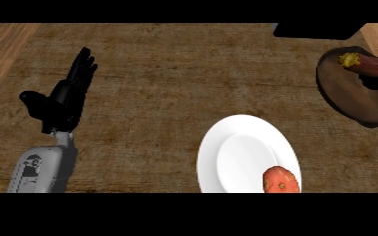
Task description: Pick the sweet potato from the plate and place it in the pan
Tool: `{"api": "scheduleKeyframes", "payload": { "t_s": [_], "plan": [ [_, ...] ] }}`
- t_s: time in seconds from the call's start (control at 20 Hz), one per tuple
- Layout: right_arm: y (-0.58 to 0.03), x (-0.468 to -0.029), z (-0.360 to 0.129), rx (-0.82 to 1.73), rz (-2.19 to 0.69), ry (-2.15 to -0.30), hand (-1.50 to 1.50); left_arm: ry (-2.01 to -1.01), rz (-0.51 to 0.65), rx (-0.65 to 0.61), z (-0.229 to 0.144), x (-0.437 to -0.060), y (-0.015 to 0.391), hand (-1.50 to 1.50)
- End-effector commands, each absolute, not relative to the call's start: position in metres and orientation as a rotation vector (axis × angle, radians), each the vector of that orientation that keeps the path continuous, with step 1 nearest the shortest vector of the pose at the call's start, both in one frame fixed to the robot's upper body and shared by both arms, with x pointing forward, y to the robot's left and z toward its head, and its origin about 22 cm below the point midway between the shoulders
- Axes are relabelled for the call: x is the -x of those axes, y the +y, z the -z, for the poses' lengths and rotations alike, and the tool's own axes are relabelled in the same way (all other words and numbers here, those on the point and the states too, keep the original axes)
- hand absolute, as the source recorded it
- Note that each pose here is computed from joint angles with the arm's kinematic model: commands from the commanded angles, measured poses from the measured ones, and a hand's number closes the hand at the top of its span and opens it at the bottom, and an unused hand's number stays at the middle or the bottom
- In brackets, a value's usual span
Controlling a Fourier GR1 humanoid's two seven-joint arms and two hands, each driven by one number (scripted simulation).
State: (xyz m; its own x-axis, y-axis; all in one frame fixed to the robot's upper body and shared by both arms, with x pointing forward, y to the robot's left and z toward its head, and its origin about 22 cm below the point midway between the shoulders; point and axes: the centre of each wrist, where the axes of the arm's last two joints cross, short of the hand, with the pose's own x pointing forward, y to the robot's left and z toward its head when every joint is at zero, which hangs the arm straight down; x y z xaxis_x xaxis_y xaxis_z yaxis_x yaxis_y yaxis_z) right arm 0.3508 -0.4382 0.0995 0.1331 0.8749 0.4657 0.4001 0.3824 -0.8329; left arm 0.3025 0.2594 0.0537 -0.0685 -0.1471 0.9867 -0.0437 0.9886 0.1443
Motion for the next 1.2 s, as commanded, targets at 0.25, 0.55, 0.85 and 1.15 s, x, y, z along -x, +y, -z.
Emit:
{"api": "scheduleKeyframes", "payload": {
  "t_s": [0.25,0.55,0.85,1.15],
  "plan": [
    [-0.456,-0.356,-0.061,1.053,-0.369,-1.464,1.50,-1.665,0.107,-0.146,-0.061,-0.308,0.258,0.00],
    [-0.459,-0.352,-0.045,0.775,-0.406,-1.329,-1.50,-1.661,0.128,-0.117,-0.061,-0.309,0.257,0.00],
    [-0.469,-0.339,-0.034,0.745,-0.392,-1.442,-1.50,-1.666,0.108,-0.148,-0.054,-0.311,0.249,0.00],
    [-0.486,-0.332,-0.045,0.703,-0.128,-1.670,-1.50,-1.639,0.075,-0.130,-0.049,-0.303,0.245,0.00]
  ]
}}
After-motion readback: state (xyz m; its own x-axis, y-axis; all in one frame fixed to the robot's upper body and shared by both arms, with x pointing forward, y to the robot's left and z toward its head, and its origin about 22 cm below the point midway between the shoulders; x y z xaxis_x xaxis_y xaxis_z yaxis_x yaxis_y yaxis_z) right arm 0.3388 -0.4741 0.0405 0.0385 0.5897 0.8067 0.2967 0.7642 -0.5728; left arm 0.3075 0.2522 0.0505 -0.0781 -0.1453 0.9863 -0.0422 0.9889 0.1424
